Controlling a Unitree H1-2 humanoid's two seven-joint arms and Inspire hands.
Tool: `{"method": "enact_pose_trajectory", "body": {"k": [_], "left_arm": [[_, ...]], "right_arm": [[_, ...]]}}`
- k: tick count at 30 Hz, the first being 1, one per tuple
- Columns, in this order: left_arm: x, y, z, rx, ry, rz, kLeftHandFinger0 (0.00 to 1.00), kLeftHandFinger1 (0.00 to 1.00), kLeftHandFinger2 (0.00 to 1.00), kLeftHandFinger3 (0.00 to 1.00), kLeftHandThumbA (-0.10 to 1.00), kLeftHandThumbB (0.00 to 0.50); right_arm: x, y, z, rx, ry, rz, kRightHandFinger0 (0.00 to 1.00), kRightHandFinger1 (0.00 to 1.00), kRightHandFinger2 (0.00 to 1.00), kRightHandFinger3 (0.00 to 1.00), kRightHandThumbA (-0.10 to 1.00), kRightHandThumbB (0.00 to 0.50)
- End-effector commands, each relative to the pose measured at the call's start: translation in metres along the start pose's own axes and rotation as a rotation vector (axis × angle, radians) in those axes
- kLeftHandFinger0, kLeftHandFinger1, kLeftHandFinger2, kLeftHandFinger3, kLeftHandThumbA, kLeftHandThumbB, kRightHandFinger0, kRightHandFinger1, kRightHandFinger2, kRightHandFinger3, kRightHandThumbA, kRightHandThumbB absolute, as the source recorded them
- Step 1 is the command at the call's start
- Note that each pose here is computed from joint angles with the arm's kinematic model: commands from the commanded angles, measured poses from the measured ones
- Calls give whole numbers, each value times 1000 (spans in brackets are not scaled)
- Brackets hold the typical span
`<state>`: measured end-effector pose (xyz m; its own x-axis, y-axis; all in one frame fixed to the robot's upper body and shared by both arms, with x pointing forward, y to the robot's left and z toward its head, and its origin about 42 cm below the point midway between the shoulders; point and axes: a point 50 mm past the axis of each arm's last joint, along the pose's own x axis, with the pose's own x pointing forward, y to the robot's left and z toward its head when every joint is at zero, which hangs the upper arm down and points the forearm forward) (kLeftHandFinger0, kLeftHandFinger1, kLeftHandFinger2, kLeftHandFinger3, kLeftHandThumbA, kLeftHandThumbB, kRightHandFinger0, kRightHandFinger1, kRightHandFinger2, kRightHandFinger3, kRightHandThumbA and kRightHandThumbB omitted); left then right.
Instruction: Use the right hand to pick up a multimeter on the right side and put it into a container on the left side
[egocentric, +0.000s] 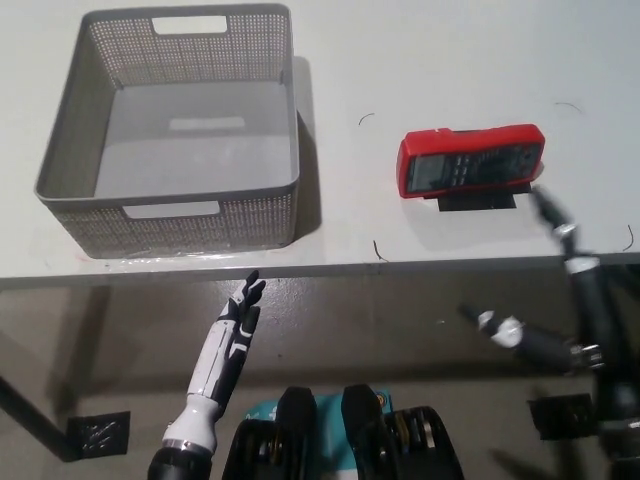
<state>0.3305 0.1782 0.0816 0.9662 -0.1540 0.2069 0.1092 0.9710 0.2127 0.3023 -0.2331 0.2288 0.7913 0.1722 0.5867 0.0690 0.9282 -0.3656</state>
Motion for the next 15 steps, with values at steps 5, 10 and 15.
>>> {"method": "enact_pose_trajectory", "body": {"k": [5, 10, 15], "left_arm": [[4, 2, 10, 24, -90, -4, 1000, 1000, 1000, 1000, 1000, 240], [5, 1, 10, 16, -94, -8, 1000, 1000, 1000, 1000, 1000, 241], [4, 1, 9, 8, -94, -18, 1000, 1000, 1000, 1000, 1000, 230]], "right_arm": [[95, -92, 86, -428, -138, 101, 1000, 1000, 1000, 1000, 1000, 330], [178, -119, 111, -629, -70, 227, 1000, 1000, 1000, 1000, 1000, 379], [254, -118, 114, -736, 106, 410, 1000, 1000, 1000, 1000, 1000, 418]]}}
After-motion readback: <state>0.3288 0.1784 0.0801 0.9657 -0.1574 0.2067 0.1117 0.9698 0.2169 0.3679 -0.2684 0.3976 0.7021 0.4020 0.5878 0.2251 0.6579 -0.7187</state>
